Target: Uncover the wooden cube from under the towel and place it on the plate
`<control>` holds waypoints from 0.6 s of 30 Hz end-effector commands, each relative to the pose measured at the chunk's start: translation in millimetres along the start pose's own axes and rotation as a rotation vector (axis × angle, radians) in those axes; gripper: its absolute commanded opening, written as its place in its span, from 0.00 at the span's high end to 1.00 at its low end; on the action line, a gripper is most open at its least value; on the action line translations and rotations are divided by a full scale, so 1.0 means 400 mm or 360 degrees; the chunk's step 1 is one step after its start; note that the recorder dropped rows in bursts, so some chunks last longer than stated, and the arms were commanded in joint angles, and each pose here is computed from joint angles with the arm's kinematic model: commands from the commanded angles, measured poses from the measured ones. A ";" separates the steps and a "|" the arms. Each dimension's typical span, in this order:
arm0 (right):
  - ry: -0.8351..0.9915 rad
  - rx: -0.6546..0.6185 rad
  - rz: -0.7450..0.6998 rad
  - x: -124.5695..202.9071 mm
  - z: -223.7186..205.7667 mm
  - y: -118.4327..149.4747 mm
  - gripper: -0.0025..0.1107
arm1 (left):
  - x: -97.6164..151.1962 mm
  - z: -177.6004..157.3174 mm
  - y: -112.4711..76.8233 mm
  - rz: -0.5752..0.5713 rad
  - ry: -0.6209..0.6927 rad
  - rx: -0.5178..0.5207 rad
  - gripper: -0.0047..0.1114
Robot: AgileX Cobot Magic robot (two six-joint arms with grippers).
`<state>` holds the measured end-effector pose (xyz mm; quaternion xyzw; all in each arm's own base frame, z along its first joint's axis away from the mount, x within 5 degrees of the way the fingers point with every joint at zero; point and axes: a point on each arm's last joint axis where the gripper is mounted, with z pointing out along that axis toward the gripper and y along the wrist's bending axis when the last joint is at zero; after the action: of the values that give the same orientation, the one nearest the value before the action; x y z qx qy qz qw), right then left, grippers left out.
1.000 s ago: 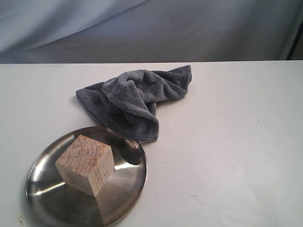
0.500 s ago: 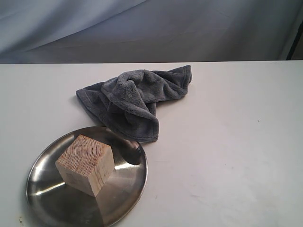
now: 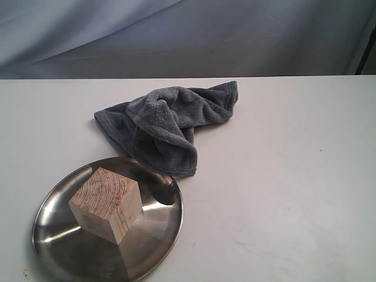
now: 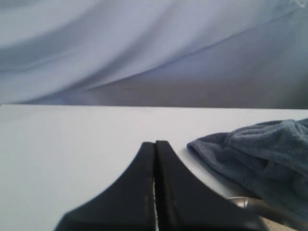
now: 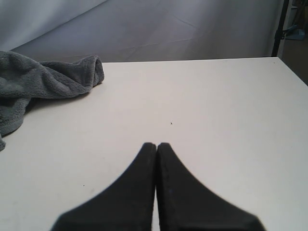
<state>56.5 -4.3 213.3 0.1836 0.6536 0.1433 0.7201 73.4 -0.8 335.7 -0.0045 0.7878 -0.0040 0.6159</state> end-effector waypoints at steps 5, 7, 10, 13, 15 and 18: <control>0.0013 -0.0001 0.0014 0.004 -0.001 -0.001 0.95 | 0.006 -0.122 -0.007 0.0012 -0.0340 0.0015 0.96; 0.0013 -0.0001 0.0014 0.004 -0.001 -0.001 0.95 | 0.013 -0.151 -0.008 0.0016 -0.0412 0.0016 0.96; 0.0013 -0.0001 0.0014 0.004 -0.001 -0.001 0.95 | 0.025 -0.188 -0.010 0.0021 -0.0535 0.0015 0.96; 0.0013 -0.0001 0.0014 0.004 -0.001 -0.001 0.95 | 0.041 -0.190 -0.010 0.0021 -0.0542 0.0016 0.96; 0.0013 -0.0001 0.0014 0.004 -0.001 -0.001 0.95 | 0.051 -0.183 -0.010 0.0021 -0.0482 0.0021 0.96; 0.0013 -0.0001 0.0014 0.004 -0.001 -0.001 0.95 | 0.065 -0.169 -0.010 0.0019 -0.0449 0.0021 0.96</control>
<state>56.5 -4.3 213.3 0.1836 0.6536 0.1433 0.7201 -1.9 -4.4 334.1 0.0016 0.6830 0.0005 0.7304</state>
